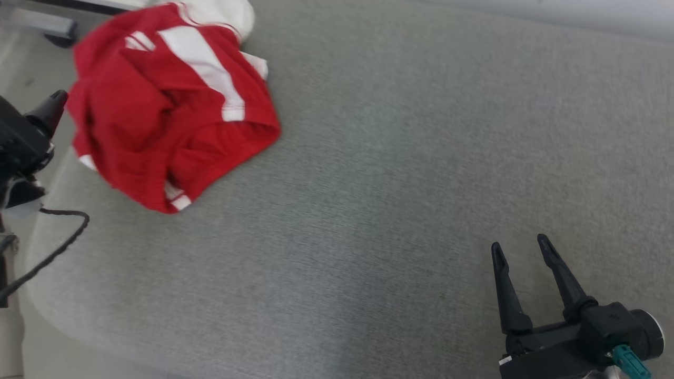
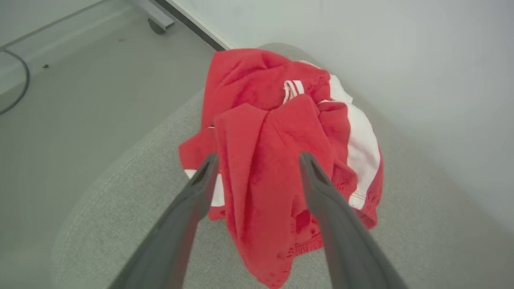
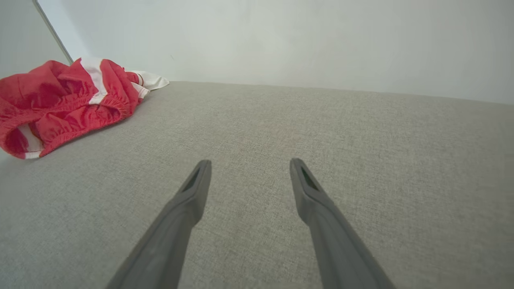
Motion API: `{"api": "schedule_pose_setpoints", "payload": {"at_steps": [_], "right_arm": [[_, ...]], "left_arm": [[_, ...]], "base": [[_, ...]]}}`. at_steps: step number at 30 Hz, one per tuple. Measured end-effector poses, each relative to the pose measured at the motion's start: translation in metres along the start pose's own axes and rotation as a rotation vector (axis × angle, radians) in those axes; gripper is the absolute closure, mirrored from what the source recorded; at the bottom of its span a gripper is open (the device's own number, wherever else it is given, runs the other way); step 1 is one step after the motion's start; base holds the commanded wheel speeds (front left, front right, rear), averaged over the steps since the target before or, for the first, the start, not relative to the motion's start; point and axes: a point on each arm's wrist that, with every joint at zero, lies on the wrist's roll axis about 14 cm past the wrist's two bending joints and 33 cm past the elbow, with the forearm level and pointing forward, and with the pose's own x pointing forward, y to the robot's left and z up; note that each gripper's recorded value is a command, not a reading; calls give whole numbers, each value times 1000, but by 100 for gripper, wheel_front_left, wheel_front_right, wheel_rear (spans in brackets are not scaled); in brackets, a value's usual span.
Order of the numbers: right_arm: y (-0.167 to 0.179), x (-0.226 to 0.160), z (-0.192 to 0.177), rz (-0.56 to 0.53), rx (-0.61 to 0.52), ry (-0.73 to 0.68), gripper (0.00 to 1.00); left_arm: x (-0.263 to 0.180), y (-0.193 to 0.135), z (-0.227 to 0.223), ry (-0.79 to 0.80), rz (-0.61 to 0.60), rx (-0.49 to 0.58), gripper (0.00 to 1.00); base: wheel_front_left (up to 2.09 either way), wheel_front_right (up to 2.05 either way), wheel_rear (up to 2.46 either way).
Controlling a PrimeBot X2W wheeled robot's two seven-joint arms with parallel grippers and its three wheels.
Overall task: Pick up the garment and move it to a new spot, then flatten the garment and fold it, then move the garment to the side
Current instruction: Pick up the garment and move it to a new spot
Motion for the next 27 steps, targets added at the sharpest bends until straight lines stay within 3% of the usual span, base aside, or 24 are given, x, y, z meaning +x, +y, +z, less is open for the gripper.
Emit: {"api": "schedule_pose_setpoints", "payload": {"at_steps": [3,14,15,16,17,18,27], "right_arm": [[-12,-3,-10,-33,11,21,0],[-37,-7,-37,-103,52,71,0],[-38,-7,-37,-107,52,70,0],[-40,-7,-37,-111,52,67,0],[-40,-7,-36,-112,52,64,0],[-40,-7,-36,-111,52,61,0],[-36,-8,-26,-111,76,23,0]], "left_arm": [[15,-9,-15,78,-2,-11,0],[50,-18,-73,293,78,103,0],[50,-18,-74,300,81,115,56],[50,-18,-74,299,86,124,74],[49,-18,-74,299,88,132,74],[47,-17,-72,296,90,139,100],[26,-26,-42,214,61,156,100]], "base": [[0,0,0],[0,0,0],[0,0,0],[0,0,0],[0,0,0],[0,0,0],[0,0,0]]}}
